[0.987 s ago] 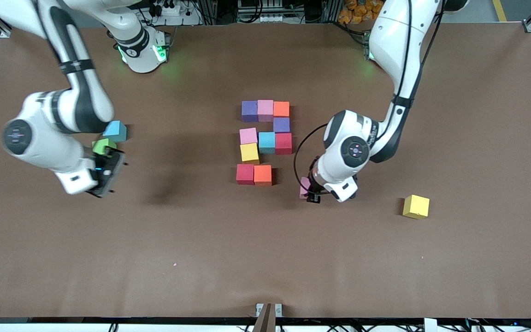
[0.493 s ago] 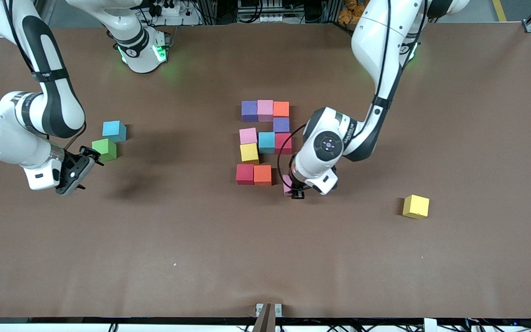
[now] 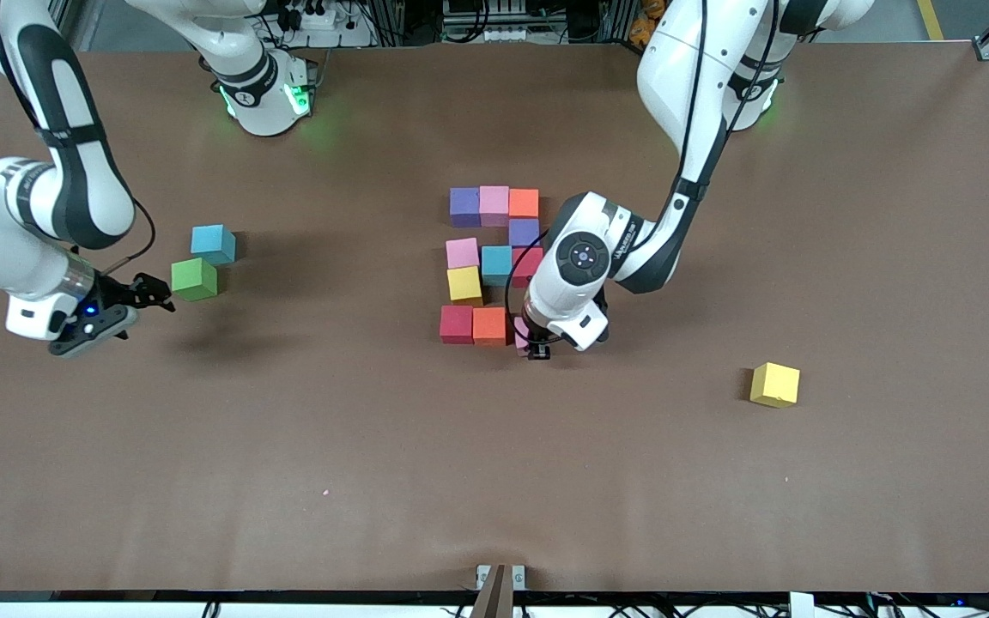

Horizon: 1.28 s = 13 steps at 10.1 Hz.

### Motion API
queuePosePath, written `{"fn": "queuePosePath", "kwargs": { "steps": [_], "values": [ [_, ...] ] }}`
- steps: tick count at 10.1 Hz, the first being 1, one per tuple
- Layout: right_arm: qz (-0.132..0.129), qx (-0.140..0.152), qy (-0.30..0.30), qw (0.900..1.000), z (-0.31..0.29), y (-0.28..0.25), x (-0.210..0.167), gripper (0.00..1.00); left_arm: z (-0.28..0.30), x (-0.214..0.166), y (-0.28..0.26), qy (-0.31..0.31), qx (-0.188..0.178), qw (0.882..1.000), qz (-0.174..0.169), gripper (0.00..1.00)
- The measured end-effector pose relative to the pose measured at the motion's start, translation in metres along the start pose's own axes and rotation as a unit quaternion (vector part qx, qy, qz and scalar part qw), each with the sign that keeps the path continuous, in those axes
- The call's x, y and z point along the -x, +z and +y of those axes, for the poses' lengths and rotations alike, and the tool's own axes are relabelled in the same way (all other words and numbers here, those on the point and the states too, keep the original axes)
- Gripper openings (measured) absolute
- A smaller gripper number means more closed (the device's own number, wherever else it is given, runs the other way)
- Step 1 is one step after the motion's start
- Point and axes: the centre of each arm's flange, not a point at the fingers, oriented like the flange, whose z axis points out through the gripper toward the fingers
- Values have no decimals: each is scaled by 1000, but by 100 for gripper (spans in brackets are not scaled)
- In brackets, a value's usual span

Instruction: Form number 2 with 11 blocks

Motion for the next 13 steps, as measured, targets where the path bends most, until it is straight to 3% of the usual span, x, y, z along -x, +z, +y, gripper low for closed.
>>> {"fn": "queuePosePath", "kwargs": {
  "steps": [2,5,7,9,11,13],
  "values": [
    [25,8,41,999,-6,-59,-4,100,-7,5,5,11,0,1000,0,56],
    [4,-25,188,982,-41,-144,-26,100,-14,11,8,25,2,1000,2,56],
    [-5,-23,214,976,-46,-185,-31,100,-14,11,9,29,2,1000,3,56],
    [-31,-6,224,974,-44,-219,-25,100,-14,11,9,30,5,1000,0,62],
    [-47,-8,261,964,-53,-268,-22,100,-14,13,8,31,7,999,-2,65],
    [-46,-7,275,960,-66,-298,-25,100,-13,14,7,32,10,999,-4,90]
  ]
}}
